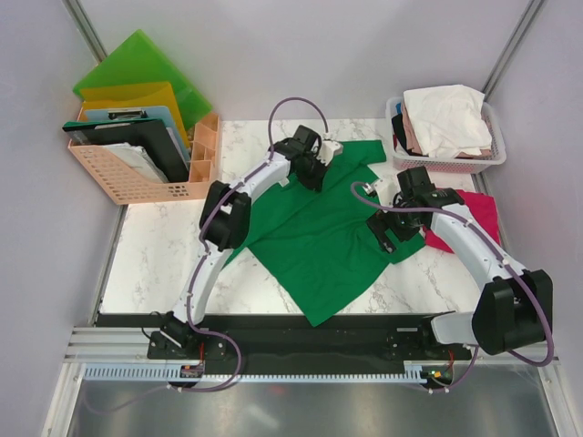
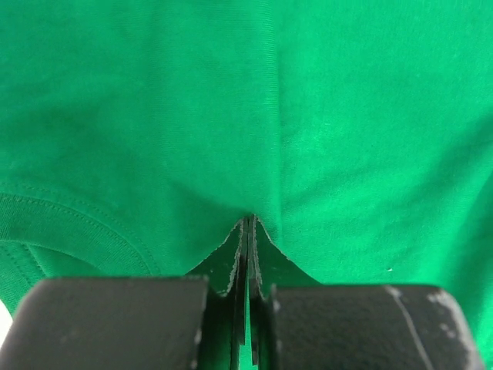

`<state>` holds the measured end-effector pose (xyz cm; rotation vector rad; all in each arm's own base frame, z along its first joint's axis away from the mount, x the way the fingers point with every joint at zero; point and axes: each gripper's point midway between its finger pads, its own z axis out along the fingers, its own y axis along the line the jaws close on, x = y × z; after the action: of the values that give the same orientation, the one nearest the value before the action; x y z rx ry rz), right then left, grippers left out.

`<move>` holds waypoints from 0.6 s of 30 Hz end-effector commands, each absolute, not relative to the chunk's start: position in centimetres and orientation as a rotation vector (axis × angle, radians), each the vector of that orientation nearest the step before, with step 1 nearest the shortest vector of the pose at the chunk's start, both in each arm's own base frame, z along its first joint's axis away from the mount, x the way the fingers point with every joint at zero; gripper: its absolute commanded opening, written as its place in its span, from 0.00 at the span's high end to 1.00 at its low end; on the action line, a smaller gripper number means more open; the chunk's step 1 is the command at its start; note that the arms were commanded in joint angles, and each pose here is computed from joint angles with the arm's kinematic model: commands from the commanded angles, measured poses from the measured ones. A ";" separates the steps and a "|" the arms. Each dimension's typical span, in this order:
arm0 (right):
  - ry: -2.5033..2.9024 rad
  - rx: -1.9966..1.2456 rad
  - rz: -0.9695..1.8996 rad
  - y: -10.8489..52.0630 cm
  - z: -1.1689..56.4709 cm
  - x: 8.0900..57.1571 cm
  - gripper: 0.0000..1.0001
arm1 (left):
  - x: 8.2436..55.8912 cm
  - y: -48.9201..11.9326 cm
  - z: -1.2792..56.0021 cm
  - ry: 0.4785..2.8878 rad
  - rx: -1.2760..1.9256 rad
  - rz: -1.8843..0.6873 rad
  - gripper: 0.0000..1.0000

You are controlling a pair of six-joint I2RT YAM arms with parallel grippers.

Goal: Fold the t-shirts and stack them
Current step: Flatten out the tshirt

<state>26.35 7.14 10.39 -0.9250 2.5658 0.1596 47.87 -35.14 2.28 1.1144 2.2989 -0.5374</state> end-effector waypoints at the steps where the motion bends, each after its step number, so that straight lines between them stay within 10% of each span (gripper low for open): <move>1: 2.538 -0.916 0.175 7.3 11.2 26.1 0.02 | 48.1 -28.2 -2.0 2.555 0.932 -0.496 0.98; 18: 2.516 -0.941 0.159 6.9 12.6 25.0 0.02 | 47.5 -19.1 2.8 2.607 0.476 -0.564 0.98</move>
<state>24.99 6.75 11.95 -0.9326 2.5362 0.1506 48.65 -21.05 2.36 0.5885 2.5534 -0.6204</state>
